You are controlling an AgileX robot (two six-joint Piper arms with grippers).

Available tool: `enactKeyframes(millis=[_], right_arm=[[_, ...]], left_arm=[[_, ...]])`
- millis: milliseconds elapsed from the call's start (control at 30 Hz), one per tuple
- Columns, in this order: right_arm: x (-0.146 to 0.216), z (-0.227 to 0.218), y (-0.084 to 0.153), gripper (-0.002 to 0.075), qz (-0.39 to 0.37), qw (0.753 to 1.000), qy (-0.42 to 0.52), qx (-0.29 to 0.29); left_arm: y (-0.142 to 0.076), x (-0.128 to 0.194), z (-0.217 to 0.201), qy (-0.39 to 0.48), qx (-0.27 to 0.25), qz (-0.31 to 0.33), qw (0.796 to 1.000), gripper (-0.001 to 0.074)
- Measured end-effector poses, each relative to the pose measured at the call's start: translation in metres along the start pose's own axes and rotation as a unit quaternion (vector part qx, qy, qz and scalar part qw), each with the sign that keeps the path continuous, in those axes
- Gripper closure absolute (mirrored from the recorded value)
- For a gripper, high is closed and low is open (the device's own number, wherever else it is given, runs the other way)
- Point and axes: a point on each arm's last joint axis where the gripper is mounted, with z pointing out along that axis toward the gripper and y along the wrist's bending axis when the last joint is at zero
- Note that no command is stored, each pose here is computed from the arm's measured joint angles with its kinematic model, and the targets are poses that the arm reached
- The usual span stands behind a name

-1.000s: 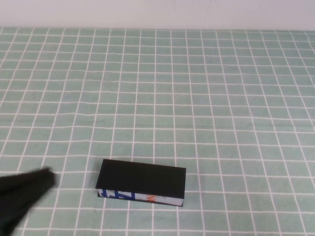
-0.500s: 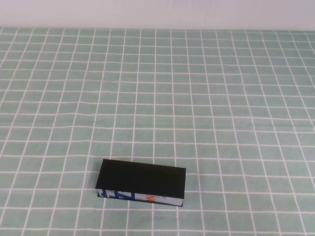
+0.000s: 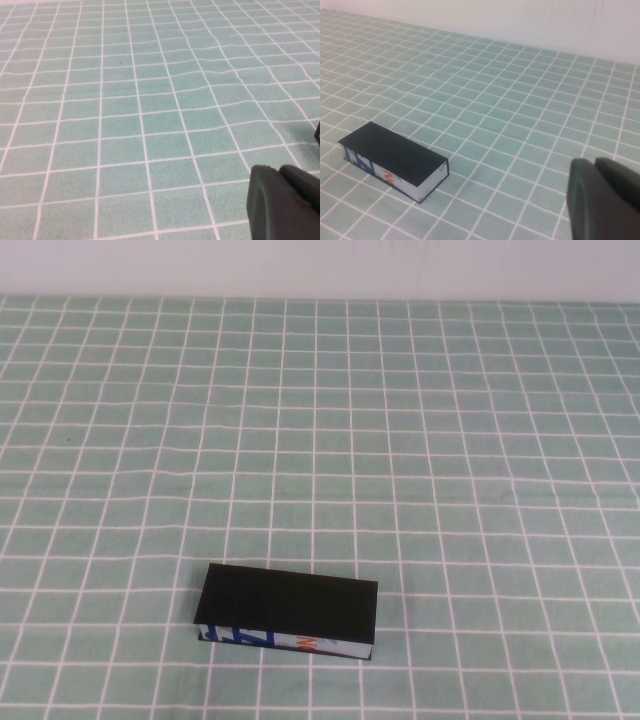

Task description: Return glasses to glasses case

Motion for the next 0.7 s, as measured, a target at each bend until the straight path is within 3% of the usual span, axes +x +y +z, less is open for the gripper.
enactKeyframes(millis=[700], right_arm=[[0.0003,-0.0008,-0.0002,0.0739,0.002,1.0,-0.001,0.008]], left_arm=[[0.0002,0.0002,0.0,0.001,-0.001,0.001,1.0,0.0738]])
